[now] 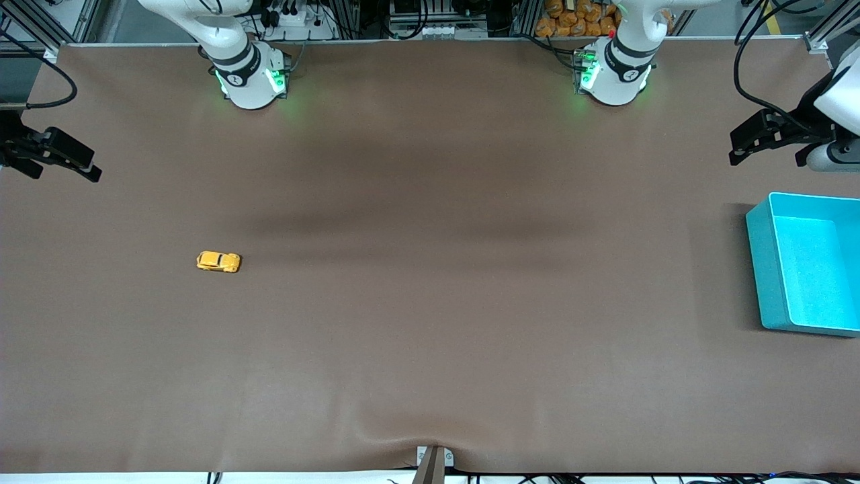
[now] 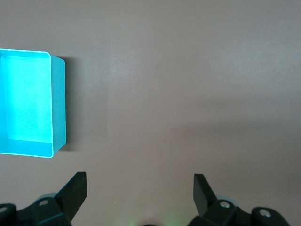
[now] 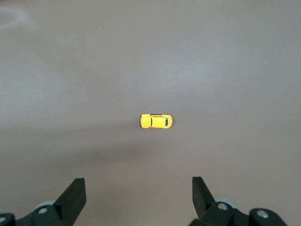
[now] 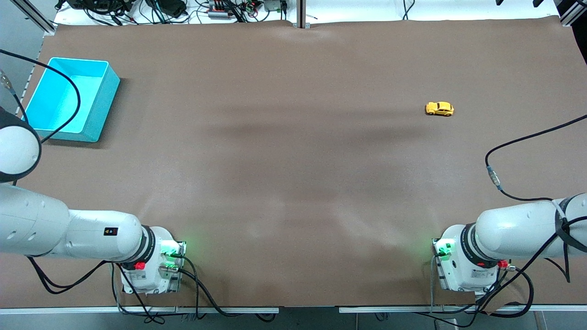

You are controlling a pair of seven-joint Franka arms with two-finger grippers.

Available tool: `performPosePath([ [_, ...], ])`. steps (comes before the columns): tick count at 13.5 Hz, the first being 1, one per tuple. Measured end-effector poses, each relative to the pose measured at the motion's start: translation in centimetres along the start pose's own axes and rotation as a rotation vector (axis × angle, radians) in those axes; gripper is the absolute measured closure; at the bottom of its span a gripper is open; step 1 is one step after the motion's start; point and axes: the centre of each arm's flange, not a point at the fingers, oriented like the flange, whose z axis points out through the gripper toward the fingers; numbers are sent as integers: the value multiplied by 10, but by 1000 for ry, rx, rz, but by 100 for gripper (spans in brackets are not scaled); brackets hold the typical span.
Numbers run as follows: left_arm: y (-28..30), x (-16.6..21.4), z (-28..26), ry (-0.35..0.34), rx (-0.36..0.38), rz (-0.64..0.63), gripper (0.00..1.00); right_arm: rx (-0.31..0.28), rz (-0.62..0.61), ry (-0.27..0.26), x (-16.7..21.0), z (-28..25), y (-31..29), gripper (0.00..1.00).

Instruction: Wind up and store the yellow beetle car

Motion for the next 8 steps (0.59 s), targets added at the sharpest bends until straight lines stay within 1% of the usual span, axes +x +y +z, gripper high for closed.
performPosePath([
  [3, -1, 0, 1, -2, 0, -2, 0, 0, 1, 0, 0, -1, 0, 0],
  [8, -4, 0, 1, -2, 0, -8, 0, -1, -2, -22, -3, 1, -1, 0],
])
